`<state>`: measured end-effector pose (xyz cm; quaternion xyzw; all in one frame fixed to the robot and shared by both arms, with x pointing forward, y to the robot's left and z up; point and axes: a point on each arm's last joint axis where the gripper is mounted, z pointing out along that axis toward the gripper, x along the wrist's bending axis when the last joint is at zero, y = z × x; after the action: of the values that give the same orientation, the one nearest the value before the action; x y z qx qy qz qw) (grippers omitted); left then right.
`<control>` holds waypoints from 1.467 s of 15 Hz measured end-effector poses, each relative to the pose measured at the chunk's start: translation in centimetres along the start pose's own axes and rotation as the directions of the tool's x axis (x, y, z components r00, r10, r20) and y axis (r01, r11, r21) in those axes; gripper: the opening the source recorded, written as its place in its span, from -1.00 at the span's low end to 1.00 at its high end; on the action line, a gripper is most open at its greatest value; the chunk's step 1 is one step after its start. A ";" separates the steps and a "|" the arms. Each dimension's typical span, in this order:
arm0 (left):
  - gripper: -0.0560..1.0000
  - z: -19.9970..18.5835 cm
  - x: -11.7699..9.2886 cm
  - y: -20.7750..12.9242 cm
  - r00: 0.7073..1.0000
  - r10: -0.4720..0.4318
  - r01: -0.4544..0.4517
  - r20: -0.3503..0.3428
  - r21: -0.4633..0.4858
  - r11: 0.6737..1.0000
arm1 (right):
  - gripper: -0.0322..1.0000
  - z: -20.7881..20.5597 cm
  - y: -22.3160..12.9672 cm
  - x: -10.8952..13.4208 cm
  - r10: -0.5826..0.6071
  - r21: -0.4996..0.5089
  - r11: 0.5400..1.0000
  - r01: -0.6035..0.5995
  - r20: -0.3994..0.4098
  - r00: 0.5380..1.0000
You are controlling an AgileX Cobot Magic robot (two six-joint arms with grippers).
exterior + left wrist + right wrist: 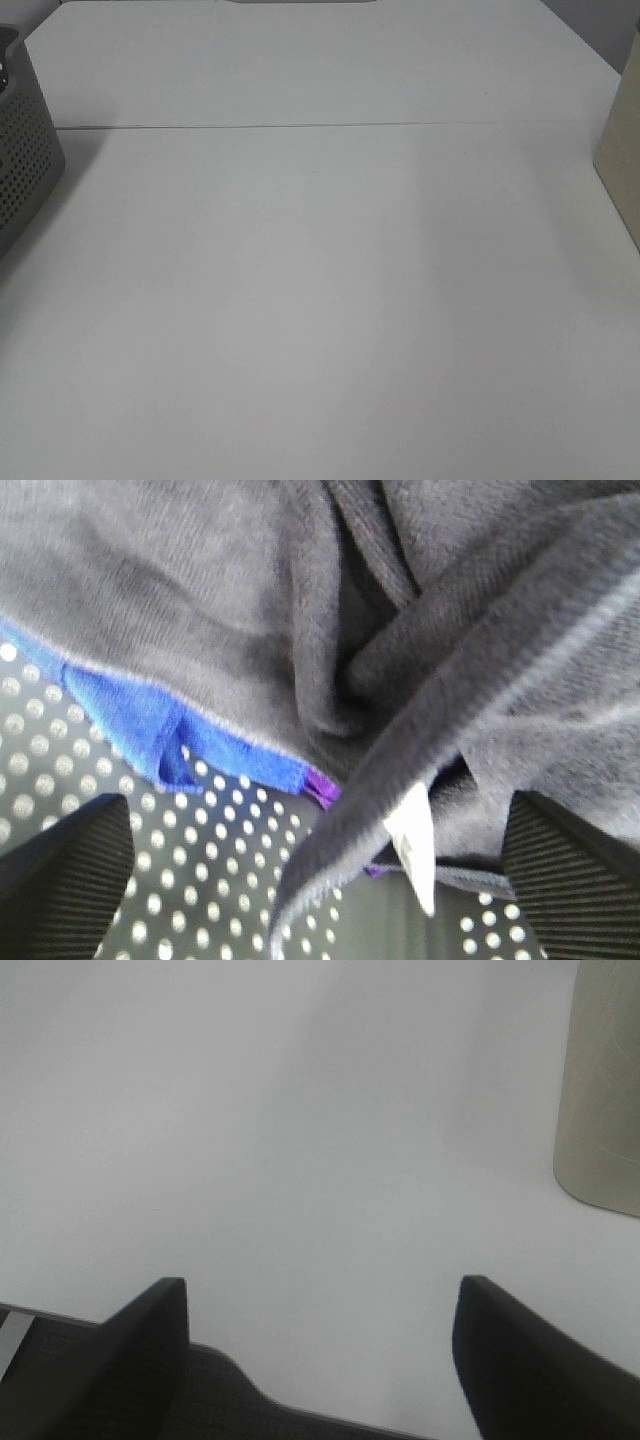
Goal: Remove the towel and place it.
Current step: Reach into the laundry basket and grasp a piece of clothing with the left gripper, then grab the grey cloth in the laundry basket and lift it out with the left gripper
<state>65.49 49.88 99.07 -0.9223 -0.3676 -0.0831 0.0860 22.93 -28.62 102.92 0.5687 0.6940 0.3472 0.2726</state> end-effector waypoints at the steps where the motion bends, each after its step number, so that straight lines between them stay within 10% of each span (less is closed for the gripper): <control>1: 0.89 0.5 0.0 0.1 1.000 0.010 -0.010 0.011 0.004 1.000 | 0.45 0.0 0.0 0.0 0.000 0.000 1.000 0.000 0.000 1.000; 4: 0.71 1.6 -0.1 0.3 0.999 0.018 -0.018 0.036 0.010 1.000 | 0.45 0.0 0.0 0.0 0.000 0.000 1.000 0.000 0.000 1.000; 10: -0.43 1.6 -0.3 0.7 0.991 -0.116 0.117 0.060 -0.029 0.993 | 0.45 0.0 0.0 0.0 0.000 0.000 1.000 0.000 0.000 1.000; 18: -0.89 1.1 -0.3 0.8 0.985 -0.165 0.166 0.048 -0.024 0.986 | 0.45 0.0 0.0 0.0 0.000 0.000 1.000 0.000 0.000 1.000; 22: -0.89 -7.2 -1.9 3.0 0.989 -0.115 0.102 -0.094 -0.131 0.986 | 0.45 0.0 0.0 0.0 0.000 0.000 1.000 0.000 0.000 1.000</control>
<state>65.58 44.93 105.39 -0.8990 -0.4066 -0.1573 0.0416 22.93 -28.62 102.92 0.5687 0.6940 0.3472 0.2726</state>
